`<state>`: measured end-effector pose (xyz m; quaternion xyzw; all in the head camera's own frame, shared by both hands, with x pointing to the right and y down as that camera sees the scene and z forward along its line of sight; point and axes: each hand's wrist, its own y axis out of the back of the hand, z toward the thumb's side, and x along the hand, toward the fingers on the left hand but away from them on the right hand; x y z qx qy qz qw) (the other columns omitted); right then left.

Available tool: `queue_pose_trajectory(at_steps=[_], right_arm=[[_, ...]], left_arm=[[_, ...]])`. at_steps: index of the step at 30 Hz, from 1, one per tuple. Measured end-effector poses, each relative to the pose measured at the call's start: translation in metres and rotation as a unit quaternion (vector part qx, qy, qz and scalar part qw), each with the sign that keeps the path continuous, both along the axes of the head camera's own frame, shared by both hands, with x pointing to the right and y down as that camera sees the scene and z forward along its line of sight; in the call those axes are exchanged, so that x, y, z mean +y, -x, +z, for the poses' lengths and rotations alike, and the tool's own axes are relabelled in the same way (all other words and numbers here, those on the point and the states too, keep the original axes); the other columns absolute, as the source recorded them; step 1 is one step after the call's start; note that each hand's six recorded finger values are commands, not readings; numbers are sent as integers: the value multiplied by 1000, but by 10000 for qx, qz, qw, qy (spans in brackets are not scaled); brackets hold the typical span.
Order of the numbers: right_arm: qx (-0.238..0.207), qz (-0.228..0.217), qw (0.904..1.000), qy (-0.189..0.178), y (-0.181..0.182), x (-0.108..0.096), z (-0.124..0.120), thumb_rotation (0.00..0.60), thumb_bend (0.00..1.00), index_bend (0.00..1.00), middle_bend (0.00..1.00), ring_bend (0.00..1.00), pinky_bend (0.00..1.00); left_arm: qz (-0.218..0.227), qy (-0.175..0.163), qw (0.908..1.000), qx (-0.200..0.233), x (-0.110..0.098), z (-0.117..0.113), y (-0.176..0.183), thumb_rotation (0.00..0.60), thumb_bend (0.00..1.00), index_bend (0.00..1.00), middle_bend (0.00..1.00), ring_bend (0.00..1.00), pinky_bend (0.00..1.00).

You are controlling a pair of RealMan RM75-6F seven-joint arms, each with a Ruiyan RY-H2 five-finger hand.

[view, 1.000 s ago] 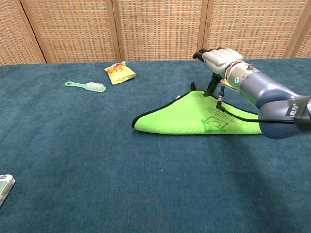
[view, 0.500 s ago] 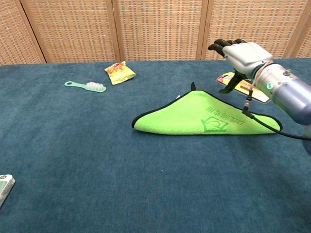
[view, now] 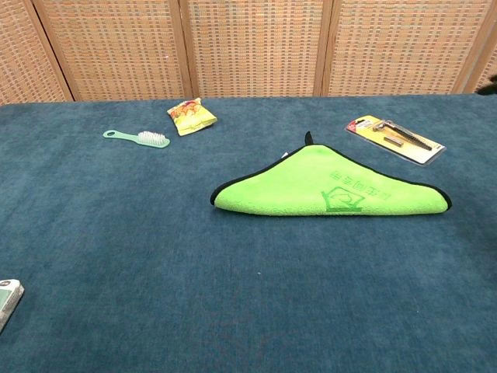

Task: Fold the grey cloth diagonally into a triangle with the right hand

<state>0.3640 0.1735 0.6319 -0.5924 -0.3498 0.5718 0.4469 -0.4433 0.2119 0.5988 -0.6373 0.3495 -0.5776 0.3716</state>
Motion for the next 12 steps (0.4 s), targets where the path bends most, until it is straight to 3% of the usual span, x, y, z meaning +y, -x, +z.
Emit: queue_pose_trajectory(at_steps=[4,12], right_arm=[[189,181,9994,209,-29,34,-13,600,28,0,0,0,0],[103,419,9990,122,-55,67,-30,600,27,0,0,0,0]], left_arm=[[28,-76,10000,-2,2,-1,-2,600,173,0,0,0,0],[48,-241,9997,94,4,-7,-5,600,173,0,0,0,0]])
